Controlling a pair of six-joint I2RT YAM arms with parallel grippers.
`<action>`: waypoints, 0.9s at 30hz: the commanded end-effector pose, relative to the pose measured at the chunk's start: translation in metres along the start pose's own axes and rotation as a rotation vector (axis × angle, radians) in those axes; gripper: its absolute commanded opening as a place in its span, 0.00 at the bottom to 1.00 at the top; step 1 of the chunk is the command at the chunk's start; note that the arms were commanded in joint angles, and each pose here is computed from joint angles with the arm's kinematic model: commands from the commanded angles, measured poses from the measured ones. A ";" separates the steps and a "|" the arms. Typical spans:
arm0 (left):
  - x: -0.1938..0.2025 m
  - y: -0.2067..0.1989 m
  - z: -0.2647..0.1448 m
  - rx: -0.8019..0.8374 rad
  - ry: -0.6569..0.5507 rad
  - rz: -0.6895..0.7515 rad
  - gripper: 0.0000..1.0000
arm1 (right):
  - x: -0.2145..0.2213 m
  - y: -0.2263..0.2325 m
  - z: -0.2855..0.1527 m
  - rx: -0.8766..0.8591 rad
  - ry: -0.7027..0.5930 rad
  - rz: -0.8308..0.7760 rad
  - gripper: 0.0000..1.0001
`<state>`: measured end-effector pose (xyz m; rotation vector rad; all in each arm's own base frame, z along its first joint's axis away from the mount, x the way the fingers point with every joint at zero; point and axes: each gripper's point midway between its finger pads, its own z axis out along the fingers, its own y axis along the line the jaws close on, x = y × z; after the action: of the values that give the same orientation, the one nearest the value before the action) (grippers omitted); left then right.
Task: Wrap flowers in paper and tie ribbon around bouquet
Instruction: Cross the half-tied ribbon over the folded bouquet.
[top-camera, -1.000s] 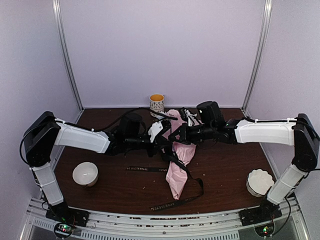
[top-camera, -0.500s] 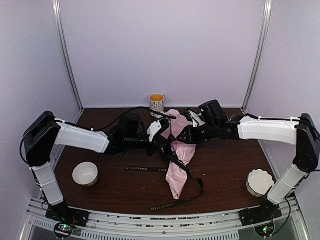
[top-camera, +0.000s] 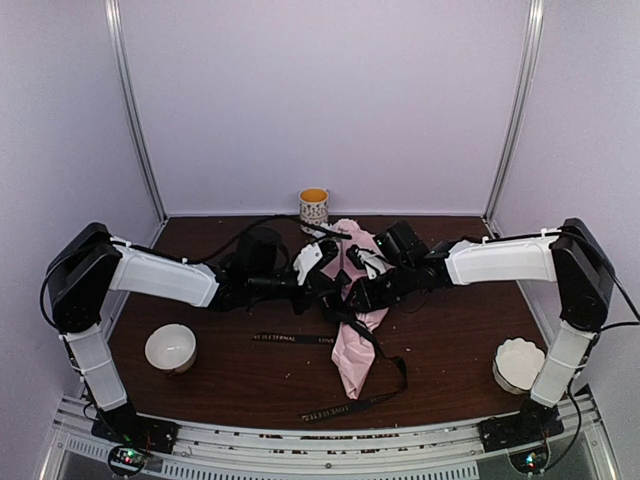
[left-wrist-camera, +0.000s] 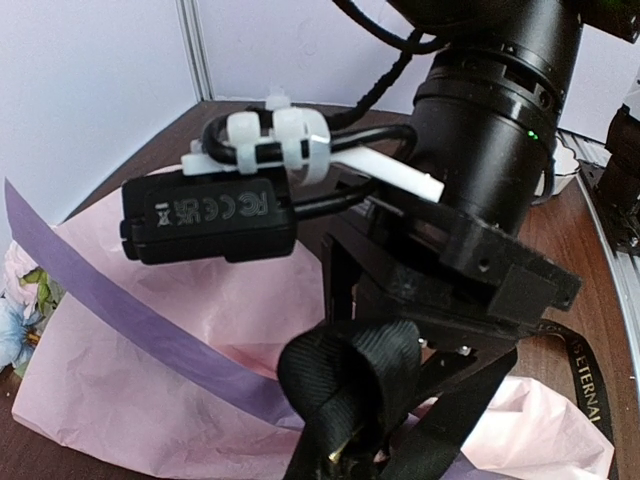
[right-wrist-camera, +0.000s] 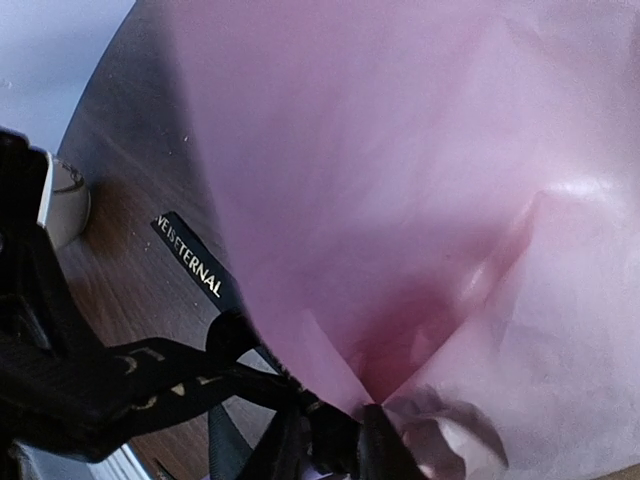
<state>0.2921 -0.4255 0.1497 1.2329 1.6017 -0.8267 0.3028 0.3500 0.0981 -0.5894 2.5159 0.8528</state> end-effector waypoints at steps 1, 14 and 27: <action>-0.008 0.005 -0.002 -0.008 -0.041 0.004 0.00 | -0.005 0.002 0.004 0.000 -0.002 -0.017 0.13; 0.007 0.004 -0.015 0.001 -0.013 -0.036 0.00 | -0.023 0.002 -0.037 0.056 -0.141 -0.012 0.00; 0.039 0.032 -0.019 -0.019 0.045 -0.233 0.28 | -0.014 -0.001 -0.043 0.004 -0.188 0.045 0.00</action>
<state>0.3002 -0.3972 0.1249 1.1712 1.7333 -0.8835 0.2989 0.3203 0.1221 -0.4531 2.4288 0.8215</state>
